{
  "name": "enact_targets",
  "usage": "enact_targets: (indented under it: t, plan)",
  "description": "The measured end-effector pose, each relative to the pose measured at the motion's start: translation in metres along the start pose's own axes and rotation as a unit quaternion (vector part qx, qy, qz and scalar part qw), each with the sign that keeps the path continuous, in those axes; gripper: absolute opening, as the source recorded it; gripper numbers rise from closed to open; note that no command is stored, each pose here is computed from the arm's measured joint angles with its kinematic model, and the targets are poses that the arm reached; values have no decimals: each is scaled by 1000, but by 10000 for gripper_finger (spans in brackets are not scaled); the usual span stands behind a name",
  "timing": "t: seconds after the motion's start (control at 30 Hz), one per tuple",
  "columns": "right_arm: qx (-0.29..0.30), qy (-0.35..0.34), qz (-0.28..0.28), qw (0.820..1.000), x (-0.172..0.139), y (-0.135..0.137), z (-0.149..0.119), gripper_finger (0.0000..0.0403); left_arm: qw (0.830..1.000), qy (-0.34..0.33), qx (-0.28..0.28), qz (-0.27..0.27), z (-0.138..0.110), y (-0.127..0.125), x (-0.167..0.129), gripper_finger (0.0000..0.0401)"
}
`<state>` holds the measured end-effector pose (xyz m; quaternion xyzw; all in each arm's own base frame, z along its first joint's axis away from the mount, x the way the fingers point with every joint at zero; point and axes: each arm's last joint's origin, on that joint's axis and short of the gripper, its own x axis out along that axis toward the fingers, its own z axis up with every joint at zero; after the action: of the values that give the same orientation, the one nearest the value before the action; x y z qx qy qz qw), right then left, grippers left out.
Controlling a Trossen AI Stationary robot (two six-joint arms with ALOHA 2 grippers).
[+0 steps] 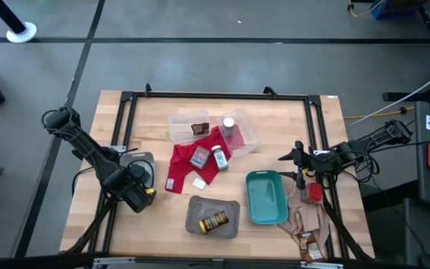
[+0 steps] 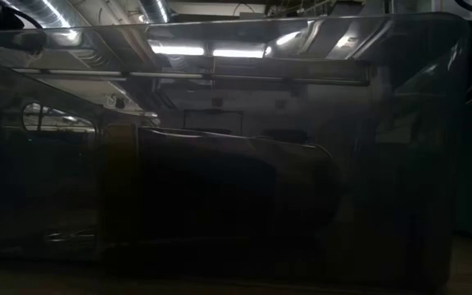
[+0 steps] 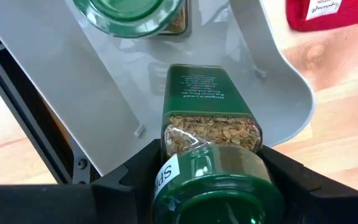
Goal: Sort spices by type
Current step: Put the green seasoning bottle into the gray bin
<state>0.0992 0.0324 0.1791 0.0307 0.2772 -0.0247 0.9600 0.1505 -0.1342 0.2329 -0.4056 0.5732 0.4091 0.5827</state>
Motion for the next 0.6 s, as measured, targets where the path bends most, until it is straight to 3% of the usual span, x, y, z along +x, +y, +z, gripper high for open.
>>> enact_targets:
  t: [0.3, 0.6]
  plan:
    - [0, 0, 0, 1000, 0, 0, 0, 271, 1000, 0, 7, -2, 0, 0, 0, 193]
    - [0, 0, 0, 1000, 0, 0, 0, 271, 1000, 0, 16, 0, 0, 0, 0, 234]
